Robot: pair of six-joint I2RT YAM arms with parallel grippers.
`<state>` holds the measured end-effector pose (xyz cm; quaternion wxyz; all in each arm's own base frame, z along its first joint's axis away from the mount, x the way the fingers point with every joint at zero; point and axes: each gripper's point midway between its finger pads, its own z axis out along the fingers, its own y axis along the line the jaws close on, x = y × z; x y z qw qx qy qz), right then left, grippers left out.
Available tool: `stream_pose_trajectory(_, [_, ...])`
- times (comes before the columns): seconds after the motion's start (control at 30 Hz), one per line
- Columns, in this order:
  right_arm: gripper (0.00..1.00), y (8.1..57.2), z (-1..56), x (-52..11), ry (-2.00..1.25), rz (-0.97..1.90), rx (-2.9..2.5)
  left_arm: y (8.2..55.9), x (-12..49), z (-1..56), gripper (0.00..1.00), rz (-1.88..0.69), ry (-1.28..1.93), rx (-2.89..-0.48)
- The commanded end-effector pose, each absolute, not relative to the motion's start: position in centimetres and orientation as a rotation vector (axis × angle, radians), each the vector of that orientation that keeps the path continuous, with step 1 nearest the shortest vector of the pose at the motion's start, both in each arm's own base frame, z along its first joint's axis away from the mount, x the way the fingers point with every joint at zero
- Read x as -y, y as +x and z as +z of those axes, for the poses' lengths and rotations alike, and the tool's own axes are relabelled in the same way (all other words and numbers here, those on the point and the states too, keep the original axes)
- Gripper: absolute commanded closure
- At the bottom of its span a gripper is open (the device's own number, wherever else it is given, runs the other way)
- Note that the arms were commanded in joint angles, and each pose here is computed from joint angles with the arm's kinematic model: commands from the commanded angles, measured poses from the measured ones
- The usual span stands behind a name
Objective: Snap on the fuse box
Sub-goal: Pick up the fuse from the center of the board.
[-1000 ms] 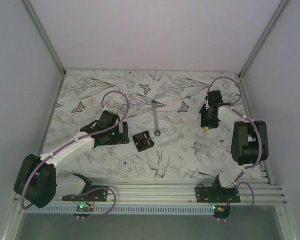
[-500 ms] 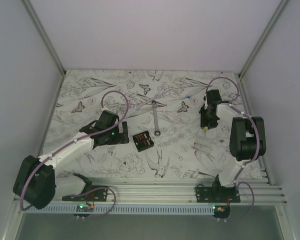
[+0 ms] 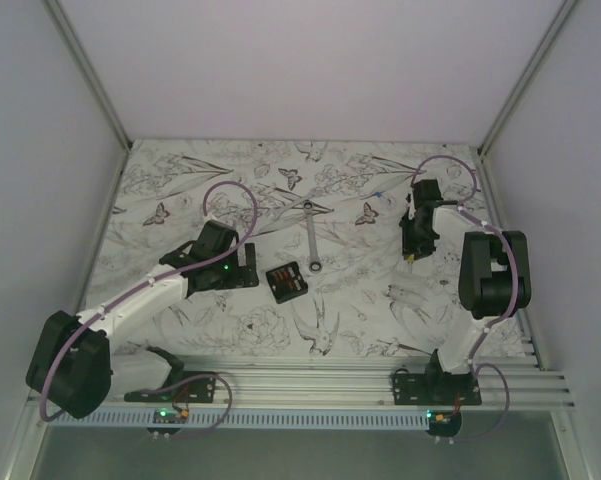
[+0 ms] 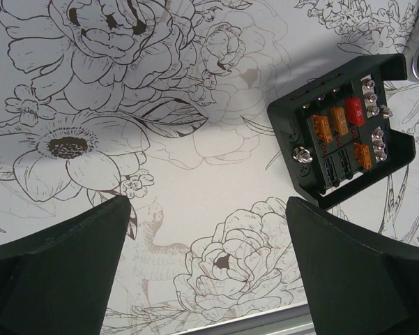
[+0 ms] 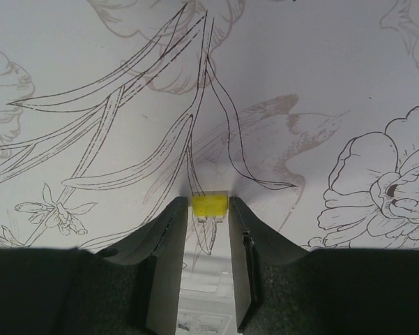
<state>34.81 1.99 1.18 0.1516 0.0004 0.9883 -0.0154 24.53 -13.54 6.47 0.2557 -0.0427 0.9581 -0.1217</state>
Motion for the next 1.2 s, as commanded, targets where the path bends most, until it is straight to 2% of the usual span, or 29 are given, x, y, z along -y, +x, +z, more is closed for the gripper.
stream_pose_trajectory(0.0, [0.67, 35.1, 0.7, -1.9, -0.017, -0.039, -2.855, 24.3, 13.0, 6.1, 0.00, -0.306, -0.112, -2.608])
stream_pose_trajectory(0.33, [0.76, 35.5, 1.5, -2.3, -0.021, -0.002, -2.822, 24.3, 13.2, 6.2, 0.00, -0.318, -0.113, -2.609])
stream_pose_trajectory(0.67, [0.78, 36.3, 4.8, -5.5, -0.005, 0.212, -2.676, 24.6, 14.7, 6.8, 0.00, -0.412, -0.113, -2.611])
stream_pose_trajectory(0.93, [0.79, 36.3, 8.2, -10.7, -0.005, 0.507, -2.509, 25.6, 17.9, 9.5, 0.03, -0.530, -0.062, -2.522])
stream_pose_trajectory(1.17, [0.79, 36.0, 12.8, -17.4, -0.059, 0.755, -2.300, 26.7, 22.4, 12.3, 0.08, -0.653, -0.054, -2.340])
